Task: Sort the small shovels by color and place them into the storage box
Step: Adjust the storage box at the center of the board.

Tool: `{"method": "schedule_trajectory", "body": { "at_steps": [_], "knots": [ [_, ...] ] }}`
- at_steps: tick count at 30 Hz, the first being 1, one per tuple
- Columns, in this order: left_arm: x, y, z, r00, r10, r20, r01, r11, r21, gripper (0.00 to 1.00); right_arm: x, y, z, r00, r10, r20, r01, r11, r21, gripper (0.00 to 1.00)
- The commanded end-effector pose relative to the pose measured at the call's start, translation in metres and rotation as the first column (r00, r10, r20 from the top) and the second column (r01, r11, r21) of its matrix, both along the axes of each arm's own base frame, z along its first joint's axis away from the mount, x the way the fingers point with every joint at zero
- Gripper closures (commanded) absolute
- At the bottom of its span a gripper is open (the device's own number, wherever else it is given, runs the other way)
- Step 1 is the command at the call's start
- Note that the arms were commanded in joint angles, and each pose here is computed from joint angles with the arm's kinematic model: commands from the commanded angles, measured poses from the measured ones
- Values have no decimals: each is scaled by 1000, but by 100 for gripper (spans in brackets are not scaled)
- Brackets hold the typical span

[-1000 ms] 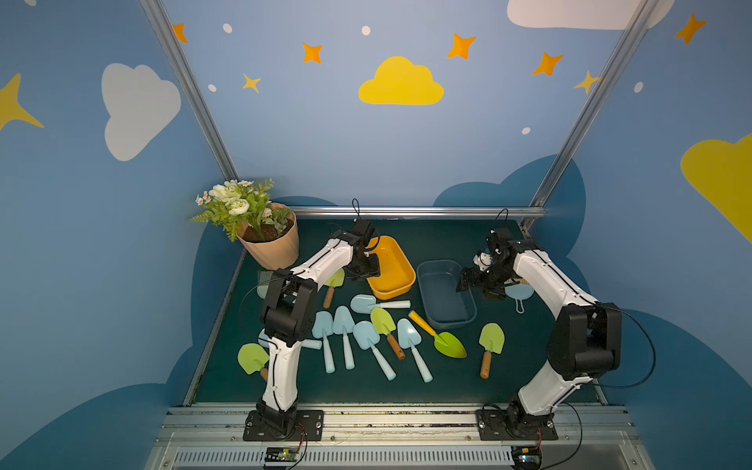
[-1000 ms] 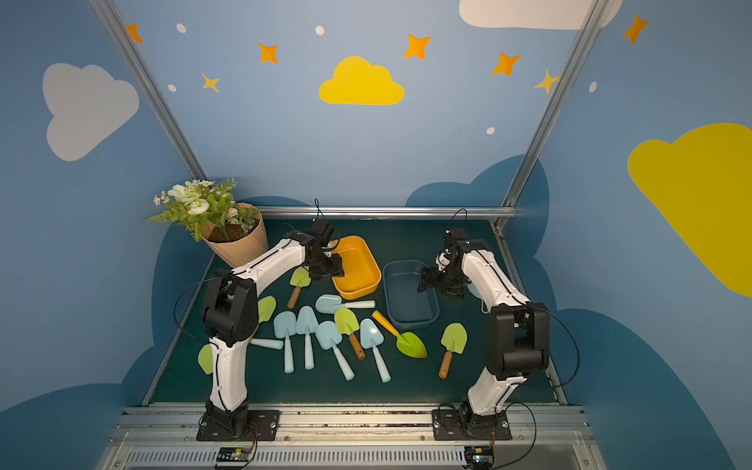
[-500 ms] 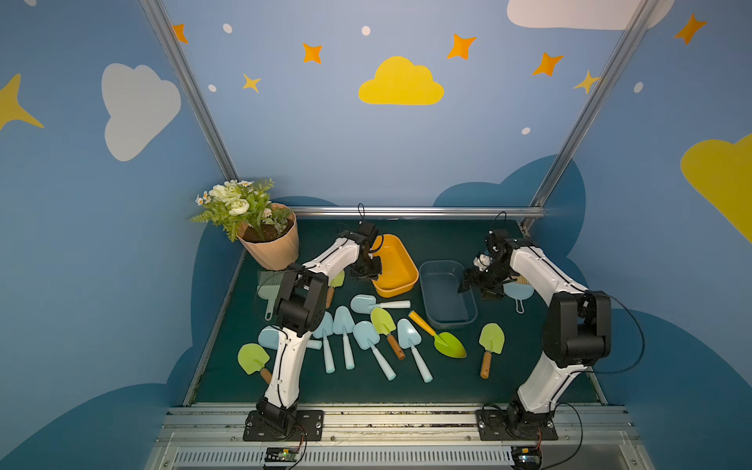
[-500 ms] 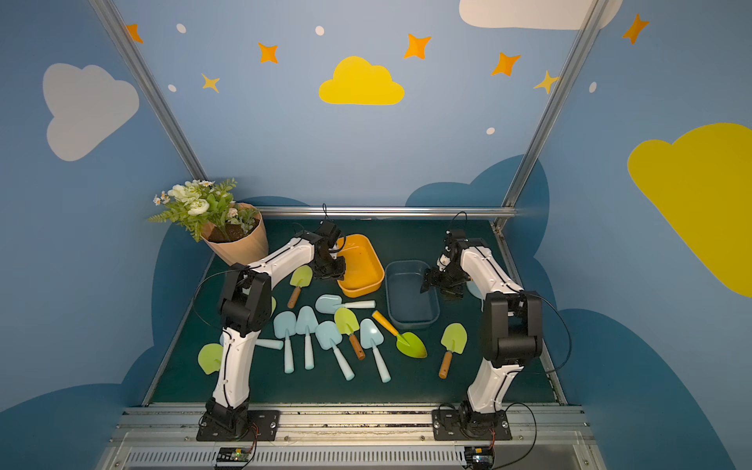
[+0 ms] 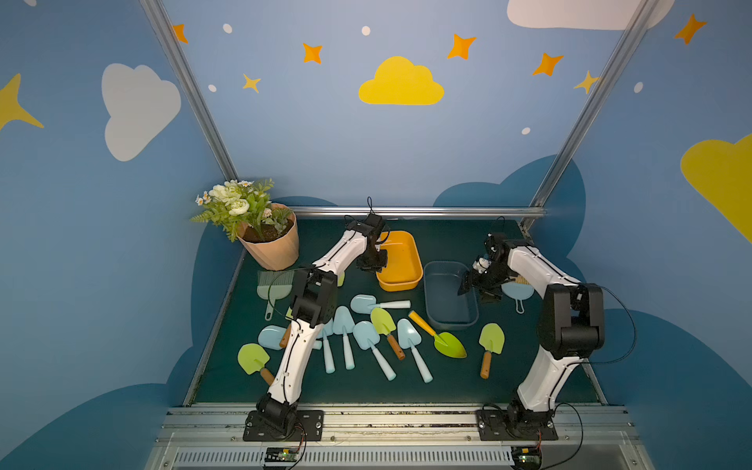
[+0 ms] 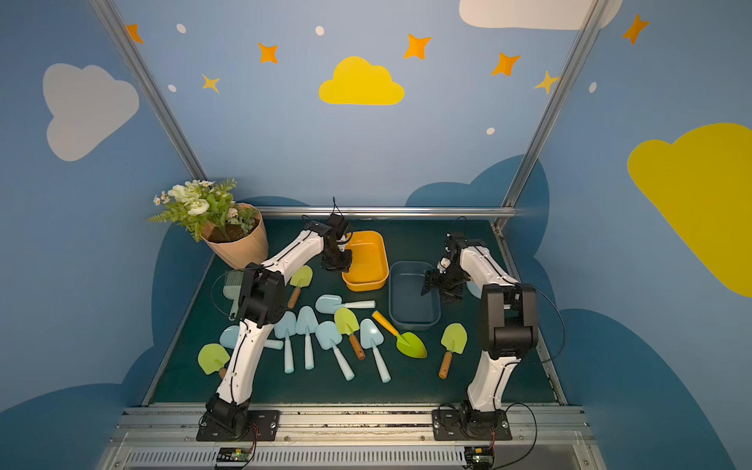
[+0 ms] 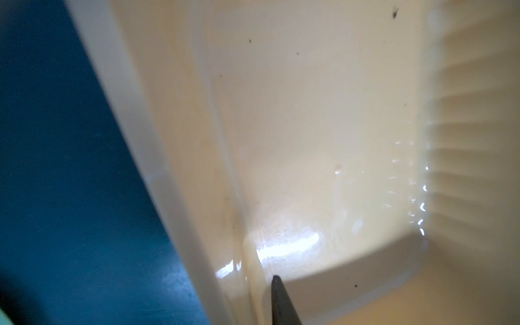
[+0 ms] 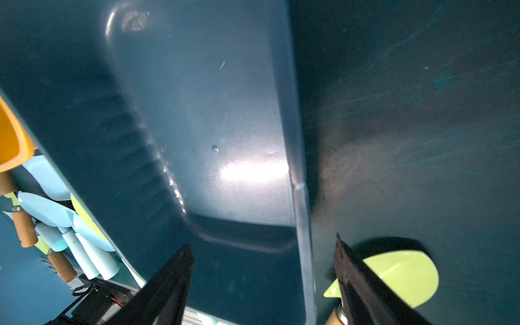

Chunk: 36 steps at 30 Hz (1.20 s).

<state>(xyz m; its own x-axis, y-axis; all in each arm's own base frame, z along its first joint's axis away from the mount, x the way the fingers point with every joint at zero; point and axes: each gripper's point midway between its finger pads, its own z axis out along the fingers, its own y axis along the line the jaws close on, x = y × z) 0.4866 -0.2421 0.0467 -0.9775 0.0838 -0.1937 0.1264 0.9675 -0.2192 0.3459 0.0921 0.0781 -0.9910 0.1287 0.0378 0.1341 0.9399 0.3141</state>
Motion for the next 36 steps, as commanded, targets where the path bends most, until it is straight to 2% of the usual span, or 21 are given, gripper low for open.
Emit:
{"method": "schedule_trajectory", "body": {
  "at_steps": [1,6,18,20,24,30,36],
  "knots": [
    [-11,4,-5,996,-80,-45,82,996,47,97,2,3,-3,1000,-7,-9,8,1000,29,22],
    [-12,8,-7,993,-110,-49,114,991,75,97,1,5,-9,1000,-7,-20,8,999,46,26],
    [-15,11,-3,990,-134,-49,138,986,96,97,2,-1,-28,998,-27,-60,29,999,26,50],
    [-15,12,-3,989,-136,-52,140,985,97,97,8,-2,-30,998,-39,-52,41,999,36,54],
    [-16,13,-1,989,-141,-49,145,984,104,97,22,-12,-30,997,-66,-27,66,998,20,70],
    [-16,10,4,988,-147,-42,151,984,98,97,44,-21,-25,996,-86,10,87,996,-5,88],
    [-17,7,3,986,-162,-43,166,982,96,97,70,-27,-23,994,-103,34,104,994,-17,97]
  ]
}}
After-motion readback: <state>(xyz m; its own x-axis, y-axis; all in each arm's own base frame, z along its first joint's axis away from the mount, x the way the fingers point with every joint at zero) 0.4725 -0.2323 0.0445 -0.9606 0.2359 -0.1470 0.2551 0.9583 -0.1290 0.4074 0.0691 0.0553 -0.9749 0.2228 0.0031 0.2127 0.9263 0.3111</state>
